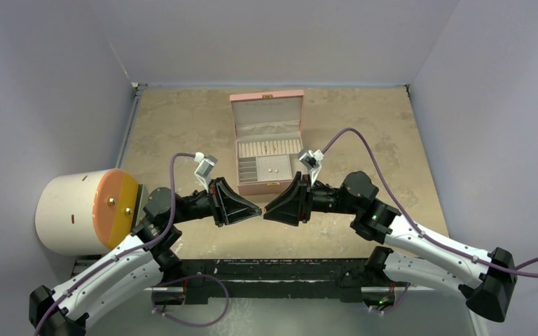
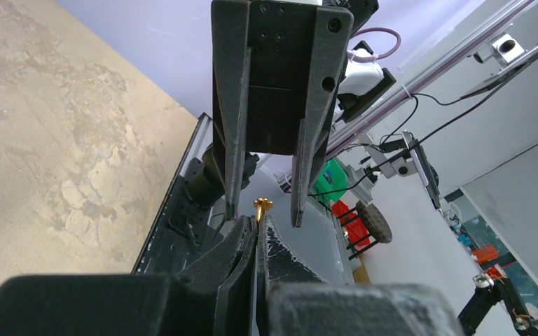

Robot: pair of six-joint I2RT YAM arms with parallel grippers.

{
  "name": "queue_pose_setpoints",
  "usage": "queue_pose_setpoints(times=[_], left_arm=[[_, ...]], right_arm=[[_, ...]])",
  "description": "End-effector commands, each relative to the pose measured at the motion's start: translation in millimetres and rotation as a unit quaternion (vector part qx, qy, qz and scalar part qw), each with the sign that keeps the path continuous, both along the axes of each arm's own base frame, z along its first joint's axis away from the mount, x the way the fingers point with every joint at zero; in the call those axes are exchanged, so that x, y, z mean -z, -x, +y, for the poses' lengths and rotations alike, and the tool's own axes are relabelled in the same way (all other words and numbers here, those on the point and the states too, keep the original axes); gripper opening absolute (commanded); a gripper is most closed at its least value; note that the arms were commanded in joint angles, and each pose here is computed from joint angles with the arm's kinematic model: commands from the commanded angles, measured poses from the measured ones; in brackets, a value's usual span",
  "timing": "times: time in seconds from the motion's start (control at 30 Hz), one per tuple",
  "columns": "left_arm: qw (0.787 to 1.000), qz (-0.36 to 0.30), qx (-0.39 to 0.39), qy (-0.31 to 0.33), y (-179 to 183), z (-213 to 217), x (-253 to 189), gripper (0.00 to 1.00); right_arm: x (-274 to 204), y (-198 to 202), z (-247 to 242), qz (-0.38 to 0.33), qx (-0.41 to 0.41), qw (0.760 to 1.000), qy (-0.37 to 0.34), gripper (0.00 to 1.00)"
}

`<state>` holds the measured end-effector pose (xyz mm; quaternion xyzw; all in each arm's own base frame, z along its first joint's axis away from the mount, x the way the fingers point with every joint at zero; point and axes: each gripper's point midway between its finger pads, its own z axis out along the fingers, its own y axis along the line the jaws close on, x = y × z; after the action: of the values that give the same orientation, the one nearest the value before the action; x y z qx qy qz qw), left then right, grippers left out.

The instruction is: Organize the mixed jewelry

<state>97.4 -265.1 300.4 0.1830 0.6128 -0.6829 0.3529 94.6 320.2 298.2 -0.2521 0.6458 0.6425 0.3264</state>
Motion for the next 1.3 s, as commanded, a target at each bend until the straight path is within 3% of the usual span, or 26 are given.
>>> queue_pose_setpoints(times=[0.0, 0.4, 0.9, 0.97, 1.07, 1.27], left_arm=[[0.998, -0.045, 0.013, 0.036, 9.5, 3.5, -33.2, 0.00], [0.998, -0.046, 0.011, 0.030, 8.1, 2.6, -29.9, 0.00], [0.999, -0.045, 0.007, 0.029, 7.6, 3.7, -30.4, 0.00], [0.998, -0.046, 0.009, 0.029, 8.5, 3.8, -31.4, 0.00], [0.999, -0.045, 0.009, 0.028, 7.9, 3.4, -30.9, 0.00], [0.999, -0.040, 0.009, 0.022, 6.5, 1.8, -27.3, 0.00]], right_arm=[[-24.6, 6.1, -2.0, -0.020, -0.017, 0.999, -0.043, 0.39], [-25.5, 4.7, -2.6, -0.017, -0.014, 0.999, -0.046, 0.32], [-20.5, -0.1, -2.9, -0.010, -0.001, 0.999, -0.040, 0.14], [-19.4, -1.0, -3.2, -0.009, 0.001, 0.999, -0.039, 0.14], [-19.7, -1.8, -3.2, -0.009, 0.003, 0.999, -0.038, 0.24], [-21.8, -1.6, -3.9, -0.010, 0.005, 0.999, -0.038, 0.27]])
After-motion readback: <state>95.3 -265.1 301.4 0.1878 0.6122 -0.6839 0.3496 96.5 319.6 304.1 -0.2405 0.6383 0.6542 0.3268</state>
